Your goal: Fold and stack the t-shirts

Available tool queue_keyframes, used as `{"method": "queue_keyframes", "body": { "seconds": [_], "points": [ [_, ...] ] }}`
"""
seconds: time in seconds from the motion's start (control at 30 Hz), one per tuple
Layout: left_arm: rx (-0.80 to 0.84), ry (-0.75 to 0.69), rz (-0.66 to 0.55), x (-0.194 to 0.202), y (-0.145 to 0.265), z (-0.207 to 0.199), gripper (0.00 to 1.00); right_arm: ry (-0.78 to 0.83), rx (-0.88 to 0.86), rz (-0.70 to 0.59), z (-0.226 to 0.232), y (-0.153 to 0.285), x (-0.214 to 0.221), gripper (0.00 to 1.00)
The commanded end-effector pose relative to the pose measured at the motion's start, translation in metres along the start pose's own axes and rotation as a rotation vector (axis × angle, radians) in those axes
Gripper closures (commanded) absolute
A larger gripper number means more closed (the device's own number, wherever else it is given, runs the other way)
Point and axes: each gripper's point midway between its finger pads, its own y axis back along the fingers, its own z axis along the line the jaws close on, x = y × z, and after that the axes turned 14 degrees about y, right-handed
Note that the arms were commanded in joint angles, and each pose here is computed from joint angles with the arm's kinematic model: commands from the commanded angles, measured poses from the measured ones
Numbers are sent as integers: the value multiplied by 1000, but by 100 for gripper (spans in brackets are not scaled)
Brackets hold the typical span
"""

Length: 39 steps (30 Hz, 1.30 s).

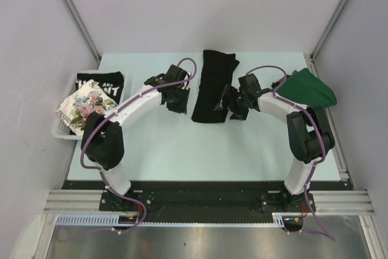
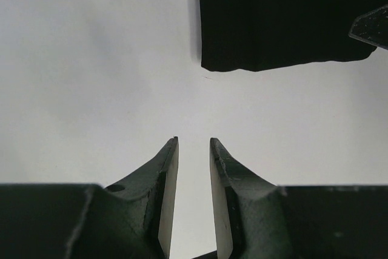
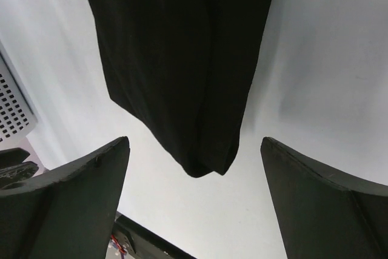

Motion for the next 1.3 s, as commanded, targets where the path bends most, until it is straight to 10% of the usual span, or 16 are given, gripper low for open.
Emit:
{"method": "queue_keyframes", "body": {
  "seconds": [0.0, 0.5, 0.9, 1.27],
  "points": [
    [26, -15, -78, -20, 25, -5, 68, -6, 18, -4, -3, -6, 2, 6],
    [14, -20, -80, -22, 28, 1, 68, -23, 24, 34, -2, -25, 19, 16],
    [16, -13, -77, -20, 25, 4, 68, -33, 8, 56, 2, -26, 24, 83],
    [144, 32, 45, 17, -3, -10, 68, -16, 28, 81, 2, -10, 30, 96]
  ]
}}
